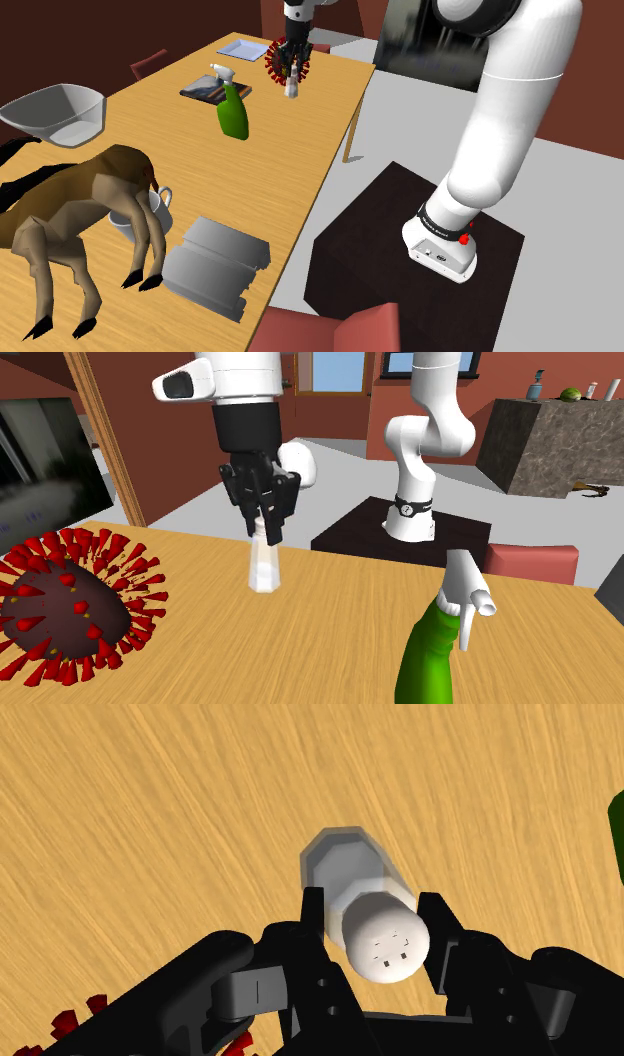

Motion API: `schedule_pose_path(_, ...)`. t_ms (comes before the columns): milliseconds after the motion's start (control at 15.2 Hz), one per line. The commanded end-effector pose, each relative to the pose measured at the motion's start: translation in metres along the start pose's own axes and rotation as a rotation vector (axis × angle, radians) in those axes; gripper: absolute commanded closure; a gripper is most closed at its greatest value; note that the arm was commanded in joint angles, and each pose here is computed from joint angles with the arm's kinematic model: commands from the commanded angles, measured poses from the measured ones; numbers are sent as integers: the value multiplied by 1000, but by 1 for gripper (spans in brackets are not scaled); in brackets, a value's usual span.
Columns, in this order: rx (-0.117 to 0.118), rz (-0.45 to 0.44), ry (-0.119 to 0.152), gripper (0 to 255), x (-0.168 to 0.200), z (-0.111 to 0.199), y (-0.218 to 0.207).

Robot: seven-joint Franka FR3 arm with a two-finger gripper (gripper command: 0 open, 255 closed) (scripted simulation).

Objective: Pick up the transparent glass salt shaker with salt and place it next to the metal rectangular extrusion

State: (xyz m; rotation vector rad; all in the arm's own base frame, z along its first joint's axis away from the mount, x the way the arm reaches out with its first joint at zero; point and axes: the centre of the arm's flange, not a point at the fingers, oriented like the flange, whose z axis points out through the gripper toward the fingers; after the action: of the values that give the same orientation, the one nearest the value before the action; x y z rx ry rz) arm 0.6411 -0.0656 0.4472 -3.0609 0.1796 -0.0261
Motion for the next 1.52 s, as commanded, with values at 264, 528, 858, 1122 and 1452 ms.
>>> schedule_pose_path(264,0,0,0,255,1,-31,-2)
schedule_pose_path(528,0,0,0,255,1,-52,-3)
schedule_pose_path(858,0,0,0,255,1,-79,-5)
schedule_pose_path(1122,0,0,0,255,1,-95,-6)
schedule_pose_path(1452,0,0,0,255,-43,-93,-55)
